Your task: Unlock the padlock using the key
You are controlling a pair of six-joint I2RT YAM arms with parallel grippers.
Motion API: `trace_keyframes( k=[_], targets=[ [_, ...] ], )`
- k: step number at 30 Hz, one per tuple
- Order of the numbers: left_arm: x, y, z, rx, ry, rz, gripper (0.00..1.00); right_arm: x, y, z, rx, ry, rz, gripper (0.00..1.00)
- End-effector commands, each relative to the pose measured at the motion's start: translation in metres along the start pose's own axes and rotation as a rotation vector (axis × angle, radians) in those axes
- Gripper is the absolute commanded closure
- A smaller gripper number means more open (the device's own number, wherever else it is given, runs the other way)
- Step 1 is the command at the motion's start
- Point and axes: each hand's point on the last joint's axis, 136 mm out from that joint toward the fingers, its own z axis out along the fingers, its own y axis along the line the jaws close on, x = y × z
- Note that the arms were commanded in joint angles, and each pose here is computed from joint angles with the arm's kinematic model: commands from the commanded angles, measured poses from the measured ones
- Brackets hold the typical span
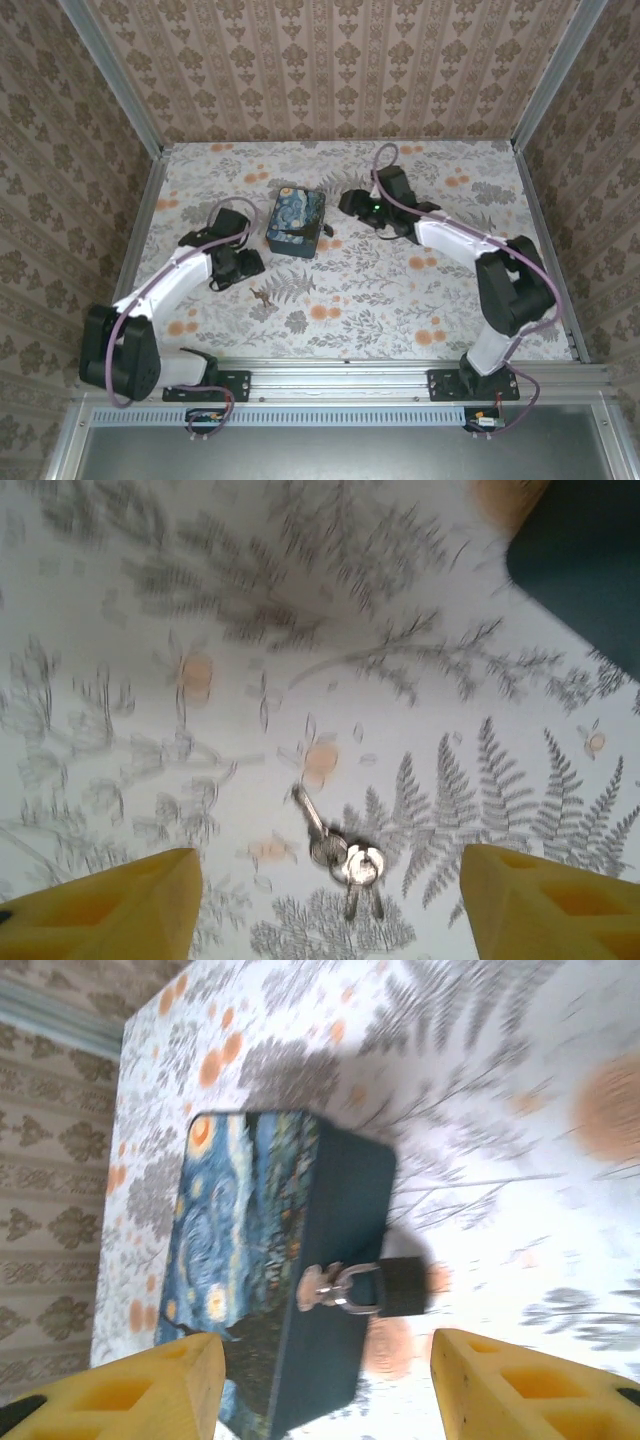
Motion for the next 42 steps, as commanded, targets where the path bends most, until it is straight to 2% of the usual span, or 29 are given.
trace_keyframes(
  k=[1,7,13,22,29,31,34,42],
  targets=[
    [0.028,0.003,0.008,0.041,0.082,-0.075,0.39,0.019,-0.047,-0.012,0.142,0.06,-0.05,0.43],
    [0.028,0.002,0.036,0.039,0.101,-0.156,0.5,0.03,-0.047,-0.013,0.109,0.089,-0.035,0.45],
    [0.014,-0.009,0.045,0.043,0.097,-0.156,0.53,0.045,-0.037,-0.013,0.079,0.121,-0.056,0.45],
    [0.02,0.009,0.059,-0.052,0.119,-0.139,0.67,0.051,-0.024,-0.015,0.052,0.153,-0.083,0.45],
    [0.03,0.025,0.065,-0.139,0.155,-0.124,0.74,0.046,-0.01,-0.019,0.024,0.158,-0.101,0.45],
    [0.036,0.027,0.07,-0.149,0.179,-0.116,0.81,0.046,-0.008,-0.021,0.017,0.157,-0.103,0.45],
    [0.043,0.029,0.077,-0.155,0.205,-0.12,0.83,0.044,-0.005,-0.023,0.013,0.154,-0.105,0.45],
    [0.044,0.02,0.082,-0.109,0.221,-0.129,1.0,0.047,-0.002,-0.029,0.014,0.166,-0.129,0.44]
  ],
)
